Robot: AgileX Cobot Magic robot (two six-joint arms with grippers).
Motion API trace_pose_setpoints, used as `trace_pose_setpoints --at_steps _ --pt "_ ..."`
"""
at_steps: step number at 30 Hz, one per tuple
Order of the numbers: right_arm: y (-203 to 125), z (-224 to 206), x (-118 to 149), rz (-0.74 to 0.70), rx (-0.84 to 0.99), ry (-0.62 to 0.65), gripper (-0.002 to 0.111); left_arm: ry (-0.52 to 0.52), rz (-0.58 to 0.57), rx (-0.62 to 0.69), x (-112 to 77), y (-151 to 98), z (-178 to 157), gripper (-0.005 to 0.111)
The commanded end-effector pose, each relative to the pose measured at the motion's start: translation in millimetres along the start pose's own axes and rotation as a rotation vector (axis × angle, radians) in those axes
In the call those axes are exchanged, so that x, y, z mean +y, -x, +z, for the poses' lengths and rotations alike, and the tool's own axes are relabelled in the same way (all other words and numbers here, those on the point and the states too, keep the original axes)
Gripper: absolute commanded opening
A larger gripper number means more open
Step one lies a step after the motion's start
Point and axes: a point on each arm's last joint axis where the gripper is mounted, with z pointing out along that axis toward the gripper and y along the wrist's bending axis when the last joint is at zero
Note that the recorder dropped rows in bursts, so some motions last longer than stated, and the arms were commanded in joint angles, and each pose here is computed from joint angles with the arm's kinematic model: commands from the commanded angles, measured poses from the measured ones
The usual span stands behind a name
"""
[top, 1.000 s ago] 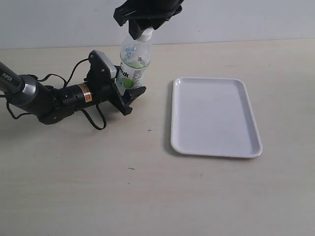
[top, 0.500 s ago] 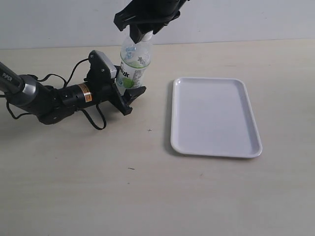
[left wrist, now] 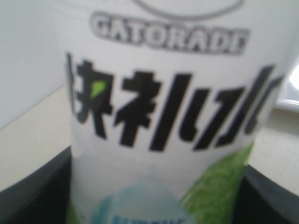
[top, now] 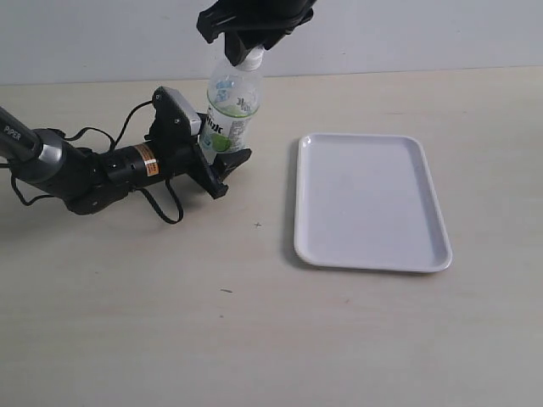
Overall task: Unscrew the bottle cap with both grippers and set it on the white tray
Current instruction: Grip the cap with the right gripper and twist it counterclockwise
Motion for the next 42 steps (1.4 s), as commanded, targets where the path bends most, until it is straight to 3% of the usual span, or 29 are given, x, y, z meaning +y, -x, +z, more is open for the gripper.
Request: trace_pose_setpoints --at_steps 1,8,13,30,42 --pt "2.0 -3.8 -0.5 -0.007 -0.013 -0.010 0.049 0.002 0.006 0.036 -0.4 -2.6 -1.1 0.000" --pt "2.2 -3.7 -0.6 -0.007 -0.014 -0.011 0.040 0.002 0.006 0.036 -0.4 -2.6 -1.1 0.000" --pt "2.5 -3.7 -0.6 -0.042 -0.018 -0.012 0.000 0.002 0.006 0.036 -0.4 -2.6 -1.1 0.000" --pt "1.4 -3.7 0.1 -0.476 -0.006 -0.005 0.000 -0.003 0.006 0.036 -0.8 -2.6 -1.1 0.000" --pt "1.4 -3.7 0.1 -0.970 -0.004 -0.006 0.000 -0.004 0.006 0.023 -0.9 -1.5 -1.0 0.000"
